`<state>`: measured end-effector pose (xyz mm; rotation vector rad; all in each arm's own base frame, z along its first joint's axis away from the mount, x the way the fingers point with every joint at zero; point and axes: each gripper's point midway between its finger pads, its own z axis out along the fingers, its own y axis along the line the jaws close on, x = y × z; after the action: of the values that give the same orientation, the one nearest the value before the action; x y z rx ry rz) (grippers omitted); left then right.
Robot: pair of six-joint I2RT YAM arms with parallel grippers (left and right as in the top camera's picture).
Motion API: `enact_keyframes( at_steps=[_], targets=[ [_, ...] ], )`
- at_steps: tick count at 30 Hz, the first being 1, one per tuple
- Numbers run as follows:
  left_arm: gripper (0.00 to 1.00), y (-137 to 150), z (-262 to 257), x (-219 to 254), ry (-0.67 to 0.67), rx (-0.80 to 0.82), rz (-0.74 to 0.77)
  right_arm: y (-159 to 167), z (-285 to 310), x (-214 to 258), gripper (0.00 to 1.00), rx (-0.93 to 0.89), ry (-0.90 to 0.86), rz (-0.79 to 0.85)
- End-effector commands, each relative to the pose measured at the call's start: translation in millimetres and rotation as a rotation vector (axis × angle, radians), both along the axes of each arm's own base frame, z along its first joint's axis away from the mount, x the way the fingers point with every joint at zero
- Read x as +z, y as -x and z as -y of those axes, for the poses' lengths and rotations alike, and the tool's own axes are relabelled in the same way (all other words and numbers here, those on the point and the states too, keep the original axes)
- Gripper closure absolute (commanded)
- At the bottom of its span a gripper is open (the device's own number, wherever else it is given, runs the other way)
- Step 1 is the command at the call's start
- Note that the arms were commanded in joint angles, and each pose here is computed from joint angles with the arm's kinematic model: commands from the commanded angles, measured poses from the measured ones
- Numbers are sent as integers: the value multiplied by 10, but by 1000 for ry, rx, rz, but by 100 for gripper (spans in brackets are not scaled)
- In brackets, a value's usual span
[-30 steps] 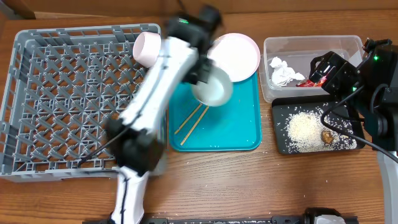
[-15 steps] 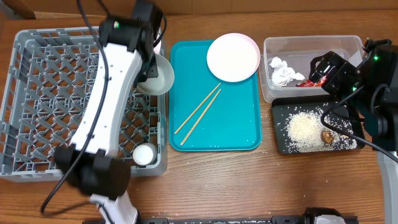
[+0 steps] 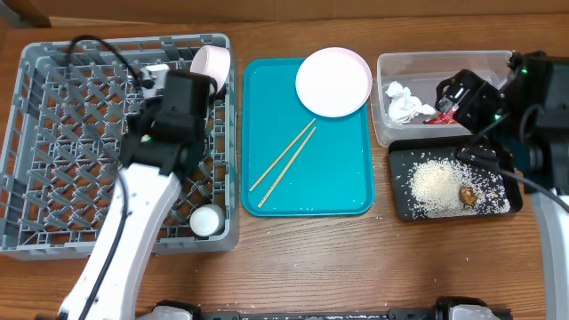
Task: Sort waste into correct bins and load items into the dishwasher
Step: 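Grasp the grey bowl rim with left gripper and carry it to the rack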
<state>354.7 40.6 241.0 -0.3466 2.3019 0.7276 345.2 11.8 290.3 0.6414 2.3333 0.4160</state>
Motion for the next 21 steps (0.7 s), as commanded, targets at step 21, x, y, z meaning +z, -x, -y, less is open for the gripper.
enact_keyframes(
  at_steps=[21],
  targets=[
    [96, -270, 21, -535, -657, 96, -222, -83, 2, -164, 0, -1, -8, -48]
  ],
)
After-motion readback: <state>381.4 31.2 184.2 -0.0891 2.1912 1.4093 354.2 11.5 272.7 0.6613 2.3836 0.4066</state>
